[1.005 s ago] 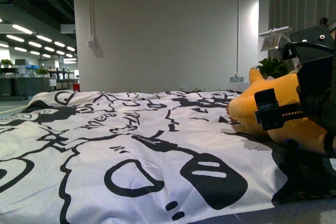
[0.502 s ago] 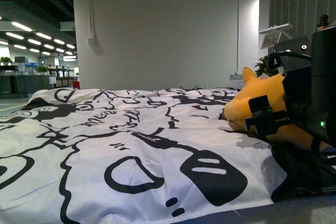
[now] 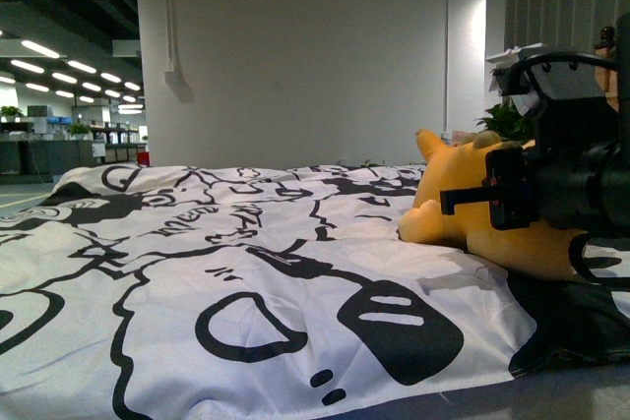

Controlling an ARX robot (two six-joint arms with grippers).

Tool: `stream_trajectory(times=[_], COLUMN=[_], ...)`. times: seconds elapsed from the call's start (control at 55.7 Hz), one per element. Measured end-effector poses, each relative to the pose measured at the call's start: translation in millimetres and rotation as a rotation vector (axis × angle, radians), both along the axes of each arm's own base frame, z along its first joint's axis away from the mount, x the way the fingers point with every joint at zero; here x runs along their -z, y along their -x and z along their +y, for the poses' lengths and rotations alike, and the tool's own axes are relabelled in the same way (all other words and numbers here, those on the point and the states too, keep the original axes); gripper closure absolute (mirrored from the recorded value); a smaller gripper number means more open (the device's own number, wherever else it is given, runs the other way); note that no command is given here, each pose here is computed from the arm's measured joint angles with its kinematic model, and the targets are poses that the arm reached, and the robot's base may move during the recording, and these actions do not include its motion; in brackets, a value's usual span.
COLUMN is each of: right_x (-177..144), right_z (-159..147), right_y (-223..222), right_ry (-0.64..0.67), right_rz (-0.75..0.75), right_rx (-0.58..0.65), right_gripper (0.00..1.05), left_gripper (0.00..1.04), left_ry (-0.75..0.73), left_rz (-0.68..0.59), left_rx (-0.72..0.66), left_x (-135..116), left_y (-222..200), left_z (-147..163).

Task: Put away toys

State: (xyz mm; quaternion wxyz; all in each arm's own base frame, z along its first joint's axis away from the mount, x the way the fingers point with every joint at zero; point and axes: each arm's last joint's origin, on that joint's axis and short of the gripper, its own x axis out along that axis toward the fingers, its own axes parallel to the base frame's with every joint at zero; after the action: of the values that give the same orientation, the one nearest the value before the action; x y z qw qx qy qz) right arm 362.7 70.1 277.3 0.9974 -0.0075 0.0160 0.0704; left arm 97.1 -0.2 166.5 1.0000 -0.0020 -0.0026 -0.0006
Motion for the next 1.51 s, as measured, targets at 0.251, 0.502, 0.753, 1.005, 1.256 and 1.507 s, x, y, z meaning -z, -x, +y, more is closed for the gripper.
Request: stream_trajectory(times=[0.251,0.502,0.753,1.005,1.256,1.507], right_x=[-25.5,-44.9,-39.4,-33.7,-33.4,8.8], right_z=[-15.6,-49.7,-71.1,-76.8,-77.0,-71.0], right_y=[44.8,107.0,146.3,162.0,162.1,183.4], right_ry=[-0.122,-0.249,-0.325,-0.363,-0.365,-0.081], right_rz=[0.007,-0.030,-0.040,-0.009,-0.009,-0.015], right_rx=[-0.230,-0.332,-0.351,-0.299,-0.282,0.149], right_gripper=[0.98,0.98,0.98,0.98,0.98,0.98], left_gripper=[0.06,0.06,0.06,0.06,0.06,0.06], left_ry=[0.000,0.000,0.000,0.000,0.000,0.000], left_rz=[0.000,0.000,0.000,0.000,0.000,0.000], left_rx=[0.000,0.000,0.000,0.000,0.000,-0.001], left_x=[0.0,0.0,0.0,0.0,0.0,0.0], left_y=[0.0,0.0,0.0,0.0,0.0,0.0], left_z=[0.0,0.0,0.0,0.0,0.0,0.0])
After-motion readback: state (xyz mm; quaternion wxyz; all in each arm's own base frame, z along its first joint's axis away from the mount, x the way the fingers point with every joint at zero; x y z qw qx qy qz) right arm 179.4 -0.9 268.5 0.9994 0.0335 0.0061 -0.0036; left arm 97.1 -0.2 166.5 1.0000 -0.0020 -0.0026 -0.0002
